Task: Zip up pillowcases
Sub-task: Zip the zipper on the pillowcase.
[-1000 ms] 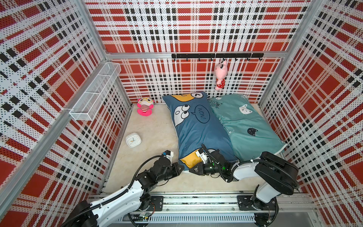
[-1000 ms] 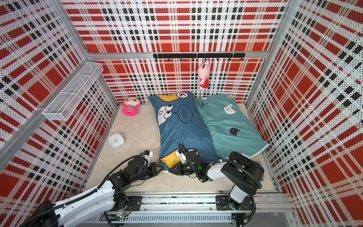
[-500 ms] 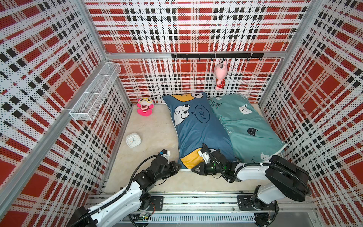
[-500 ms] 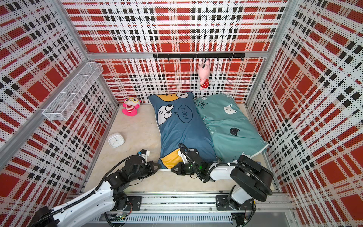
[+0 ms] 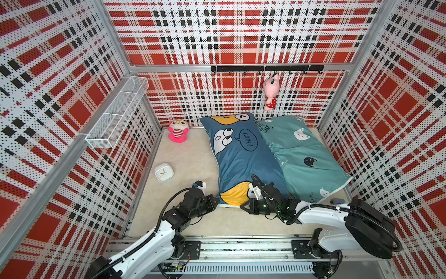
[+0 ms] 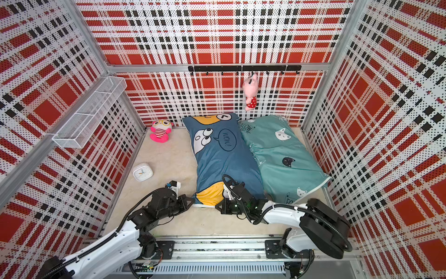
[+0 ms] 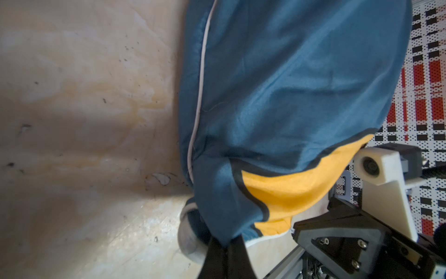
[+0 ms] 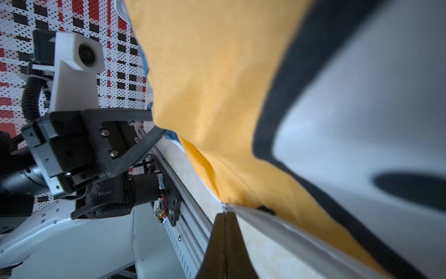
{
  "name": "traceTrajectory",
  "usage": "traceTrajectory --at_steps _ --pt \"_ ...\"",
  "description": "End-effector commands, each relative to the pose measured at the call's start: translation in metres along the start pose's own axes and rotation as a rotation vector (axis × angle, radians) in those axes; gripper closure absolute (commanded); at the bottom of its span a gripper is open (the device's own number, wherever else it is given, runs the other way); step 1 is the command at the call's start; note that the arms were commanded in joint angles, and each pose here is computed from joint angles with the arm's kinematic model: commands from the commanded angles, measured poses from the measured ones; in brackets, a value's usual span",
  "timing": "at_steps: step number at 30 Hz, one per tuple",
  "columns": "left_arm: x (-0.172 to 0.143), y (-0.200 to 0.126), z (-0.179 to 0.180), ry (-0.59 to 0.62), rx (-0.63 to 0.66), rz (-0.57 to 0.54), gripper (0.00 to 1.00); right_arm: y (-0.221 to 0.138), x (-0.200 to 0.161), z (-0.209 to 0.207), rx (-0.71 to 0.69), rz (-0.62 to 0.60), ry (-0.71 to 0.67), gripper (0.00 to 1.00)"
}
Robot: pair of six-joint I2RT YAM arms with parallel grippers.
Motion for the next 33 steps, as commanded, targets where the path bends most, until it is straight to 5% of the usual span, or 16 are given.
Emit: traceTrajectory --at_steps 1,33 --pt "0.016 -0.006 -0.004 0.015 0.030 -0.091 1.00 -0.008 0.003 -0.003 -0.079 -0.008 -0.010 1.00" --pt "0.124 -0.032 -0.005 0.033 0.165 -0.416 1.00 -0.080 0.002 -0.056 -0.486 0.018 -0.017 1.00"
Point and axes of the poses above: each gripper's point midway between its finger pads, its own y axis out along the fingers, its own z axis along the line the jaws close on, x = y × z, the point moved 6 cm from there along -y, back along the fingers, and after that the axes turned 12 degrees about -y, right-handed, at the moved point
